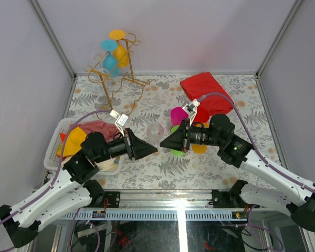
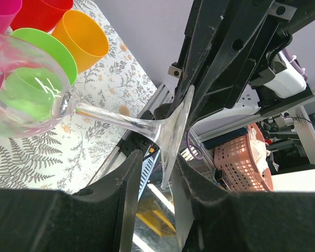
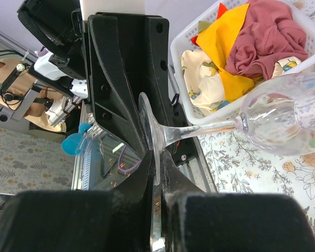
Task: Take the wine glass off the wine glass rack
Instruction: Place the wine glass at the center of the board.
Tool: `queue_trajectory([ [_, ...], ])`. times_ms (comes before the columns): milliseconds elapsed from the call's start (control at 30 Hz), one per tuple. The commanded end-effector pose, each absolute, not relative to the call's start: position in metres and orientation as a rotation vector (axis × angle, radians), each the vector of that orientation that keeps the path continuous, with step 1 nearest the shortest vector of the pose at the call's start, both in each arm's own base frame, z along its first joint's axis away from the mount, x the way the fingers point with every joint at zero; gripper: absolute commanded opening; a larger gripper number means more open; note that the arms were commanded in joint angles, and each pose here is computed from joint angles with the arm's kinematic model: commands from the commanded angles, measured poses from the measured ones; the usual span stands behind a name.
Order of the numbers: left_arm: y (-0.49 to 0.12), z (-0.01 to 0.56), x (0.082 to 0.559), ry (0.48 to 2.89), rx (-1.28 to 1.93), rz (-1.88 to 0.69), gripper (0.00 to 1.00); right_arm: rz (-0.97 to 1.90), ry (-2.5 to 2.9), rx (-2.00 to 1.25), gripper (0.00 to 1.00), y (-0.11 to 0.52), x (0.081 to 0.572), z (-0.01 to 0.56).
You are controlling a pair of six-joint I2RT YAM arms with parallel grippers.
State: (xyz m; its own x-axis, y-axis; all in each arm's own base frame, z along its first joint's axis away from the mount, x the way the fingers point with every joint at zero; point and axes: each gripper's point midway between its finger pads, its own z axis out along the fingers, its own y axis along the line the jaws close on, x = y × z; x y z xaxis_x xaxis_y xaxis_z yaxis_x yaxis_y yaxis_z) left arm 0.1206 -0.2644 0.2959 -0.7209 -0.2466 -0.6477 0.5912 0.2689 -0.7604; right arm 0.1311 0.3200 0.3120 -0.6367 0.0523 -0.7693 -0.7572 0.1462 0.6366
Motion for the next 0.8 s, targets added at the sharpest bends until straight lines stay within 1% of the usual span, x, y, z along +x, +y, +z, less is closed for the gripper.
queue_trajectory([
  [0, -0.269, 0.313, 0.120, 1.741, 0.315, -1.598, 0.27, 1.629, 1.561, -0.766, 0.00, 0.320, 0.116, 0.356],
  [67, -0.271, 0.315, 0.121, 1.716, 0.308, -1.620, 0.26, 1.647, 1.557, -0.784, 0.01, 0.320, 0.113, 0.356],
  [200, -0.274, 0.317, 0.122, 1.702, 0.318, -1.628, 0.09, 1.648, 1.539, -0.799, 0.02, 0.318, 0.110, 0.358],
  [300, -0.274, 0.315, 0.121, 1.703, 0.346, -1.612, 0.00, 1.634, 1.525, -0.806, 0.04, 0.315, 0.109, 0.361],
  [333, -0.273, 0.315, 0.120, 1.698, 0.356, -1.604, 0.00, 1.625, 1.522, -0.809, 0.06, 0.314, 0.108, 0.362],
  [367, -0.272, 0.316, 0.119, 1.687, 0.373, -1.596, 0.00, 1.604, 1.524, -0.812, 0.09, 0.312, 0.109, 0.362],
  [500, -0.265, 0.316, 0.111, 1.607, 0.514, -1.520, 0.00, 1.410, 1.561, -0.763, 0.46, 0.299, 0.128, 0.362],
  [600, -0.257, 0.314, 0.111, 1.565, 0.587, -1.424, 0.00, 1.204, 1.646, -0.639, 0.55, 0.282, 0.157, 0.354],
  [667, -0.256, 0.315, 0.100, 1.495, 0.689, -1.413, 0.00, 1.061, 1.702, -0.535, 0.62, 0.267, 0.177, 0.349],
  [733, -0.255, 0.315, 0.084, 1.394, 0.843, -1.404, 0.00, 0.947, 1.766, -0.463, 0.65, 0.256, 0.193, 0.341],
  [767, -0.253, 0.314, 0.085, 1.371, 0.863, -1.375, 0.00, 0.890, 1.789, -0.446, 0.66, 0.251, 0.200, 0.341],
])
